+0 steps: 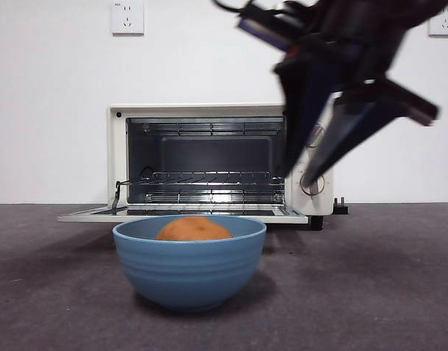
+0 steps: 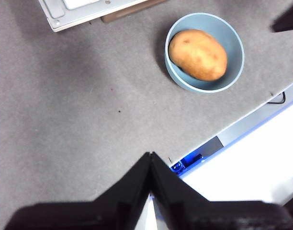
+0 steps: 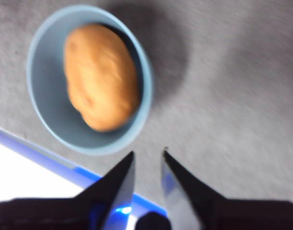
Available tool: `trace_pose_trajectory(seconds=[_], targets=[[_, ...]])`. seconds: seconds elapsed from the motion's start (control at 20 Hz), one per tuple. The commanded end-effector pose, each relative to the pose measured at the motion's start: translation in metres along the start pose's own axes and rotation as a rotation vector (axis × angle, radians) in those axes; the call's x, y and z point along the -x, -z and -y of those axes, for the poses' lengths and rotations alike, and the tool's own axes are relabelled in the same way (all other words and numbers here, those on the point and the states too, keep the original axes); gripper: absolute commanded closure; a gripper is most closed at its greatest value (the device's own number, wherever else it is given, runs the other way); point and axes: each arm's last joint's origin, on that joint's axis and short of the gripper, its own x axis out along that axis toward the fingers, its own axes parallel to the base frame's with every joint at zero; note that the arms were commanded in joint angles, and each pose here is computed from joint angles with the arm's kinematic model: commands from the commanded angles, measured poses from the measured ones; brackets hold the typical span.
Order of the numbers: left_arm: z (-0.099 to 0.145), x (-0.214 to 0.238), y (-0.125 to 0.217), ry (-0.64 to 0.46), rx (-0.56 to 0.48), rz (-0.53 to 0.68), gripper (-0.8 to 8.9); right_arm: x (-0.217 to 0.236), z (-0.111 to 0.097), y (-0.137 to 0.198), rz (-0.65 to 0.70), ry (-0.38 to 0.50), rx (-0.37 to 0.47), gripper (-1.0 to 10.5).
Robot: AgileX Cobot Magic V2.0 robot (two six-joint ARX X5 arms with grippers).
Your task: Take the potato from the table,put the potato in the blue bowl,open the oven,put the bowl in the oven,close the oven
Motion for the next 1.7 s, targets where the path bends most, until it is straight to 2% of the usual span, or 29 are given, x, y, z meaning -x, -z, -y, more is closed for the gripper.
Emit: trace_pose_trajectory(seconds=[0.05, 0.15, 0.3, 0.55, 0.7, 0.8, 1.05, 1.15, 1.3, 1.45, 1.7], targets=[[0.000, 0.003, 0.006, -0.001, 0.009, 0.011, 8.19, -0.003, -0.012, -0.015, 0.003, 0.034, -0.004, 8.2], [0.001, 0.007, 0.011, -0.001, 0.009, 0.016, 8.19, -0.006, -0.018, -0.025, -0.024, 0.089, -0.012, 6.6], [0.001, 0.010, 0.015, -0.021, 0.009, 0.018, 8.19, -0.013, -0.023, -0.037, -0.054, 0.139, 0.004, 6.5], [0.001, 0.014, 0.019, -0.029, 0.006, 0.040, 8.19, -0.044, -0.018, -0.042, -0.137, 0.179, 0.006, 6.6], [0.001, 0.015, 0.020, -0.029, 0.006, 0.043, 8.19, -0.058, -0.015, -0.043, -0.171, 0.205, 0.003, 6.9], [0.001, 0.015, 0.020, -0.029, 0.005, 0.043, 8.19, -0.064, -0.014, -0.044, -0.170, 0.234, 0.008, 8.0], [0.001, 0.015, 0.019, -0.029, 0.005, 0.043, 8.19, -0.075, -0.012, -0.046, -0.189, 0.221, 0.004, 8.1], [0.001, 0.015, 0.019, -0.029, 0.005, 0.043, 8.19, -0.078, -0.012, -0.046, -0.191, 0.218, 0.003, 9.5], [0.001, 0.015, 0.020, -0.029, 0.005, 0.043, 8.19, -0.077, -0.014, -0.048, -0.183, 0.192, -0.021, 9.6], [0.001, 0.015, 0.019, -0.029, 0.005, 0.043, 8.19, -0.065, -0.020, -0.054, -0.178, 0.207, -0.031, 9.6], [0.001, 0.015, 0.019, -0.029, 0.005, 0.043, 8.19, -0.033, -0.039, -0.080, -0.047, 0.168, -0.037, 9.6]])
